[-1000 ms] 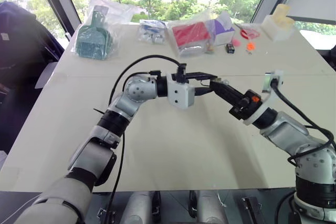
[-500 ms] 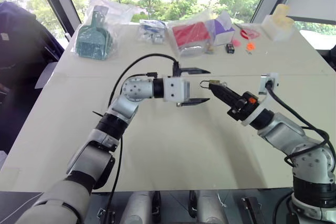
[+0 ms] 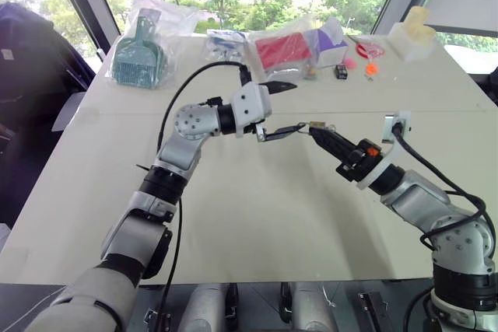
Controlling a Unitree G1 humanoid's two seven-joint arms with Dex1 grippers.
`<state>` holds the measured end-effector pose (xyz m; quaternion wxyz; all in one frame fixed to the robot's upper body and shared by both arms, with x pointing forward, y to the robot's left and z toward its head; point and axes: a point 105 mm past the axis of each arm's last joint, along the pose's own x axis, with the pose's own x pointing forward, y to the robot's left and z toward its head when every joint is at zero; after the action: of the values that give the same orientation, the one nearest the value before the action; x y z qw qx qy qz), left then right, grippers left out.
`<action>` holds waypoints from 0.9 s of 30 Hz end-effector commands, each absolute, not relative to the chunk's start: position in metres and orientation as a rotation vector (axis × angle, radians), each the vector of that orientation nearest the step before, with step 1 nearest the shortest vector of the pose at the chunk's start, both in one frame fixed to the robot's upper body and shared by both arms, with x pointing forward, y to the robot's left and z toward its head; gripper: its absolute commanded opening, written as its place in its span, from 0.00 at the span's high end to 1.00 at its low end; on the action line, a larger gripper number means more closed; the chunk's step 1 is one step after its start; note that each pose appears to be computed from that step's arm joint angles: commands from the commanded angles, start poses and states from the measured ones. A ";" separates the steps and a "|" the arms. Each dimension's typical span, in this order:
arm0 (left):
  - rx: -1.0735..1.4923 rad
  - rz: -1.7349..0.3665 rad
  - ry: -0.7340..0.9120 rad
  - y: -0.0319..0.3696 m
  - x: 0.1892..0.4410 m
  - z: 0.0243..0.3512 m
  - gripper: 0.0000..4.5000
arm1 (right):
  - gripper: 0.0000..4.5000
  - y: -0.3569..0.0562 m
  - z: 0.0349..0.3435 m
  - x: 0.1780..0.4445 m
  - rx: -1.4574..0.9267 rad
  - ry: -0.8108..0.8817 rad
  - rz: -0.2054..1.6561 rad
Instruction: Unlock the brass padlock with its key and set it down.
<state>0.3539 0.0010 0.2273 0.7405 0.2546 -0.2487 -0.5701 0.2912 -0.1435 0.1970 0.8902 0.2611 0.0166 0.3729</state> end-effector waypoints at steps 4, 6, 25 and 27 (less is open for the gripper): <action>0.590 -1.263 -0.599 0.001 0.347 0.234 0.11 | 1.00 -0.140 0.213 0.286 0.536 -0.025 0.808; 0.590 -1.267 -0.596 0.001 0.347 0.233 0.11 | 1.00 -0.139 0.213 0.286 0.537 -0.026 0.811; 0.631 -1.205 -0.632 -0.008 0.363 0.237 0.11 | 1.00 -0.122 0.214 0.268 0.561 0.006 0.915; 0.629 -1.203 -0.633 -0.009 0.363 0.238 0.11 | 1.00 -0.122 0.213 0.268 0.563 0.008 0.914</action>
<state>0.3648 -0.0075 0.2196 0.7371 0.2813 -0.2572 -0.5580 0.2748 -0.1257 0.2021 0.8655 0.2756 0.0220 0.4178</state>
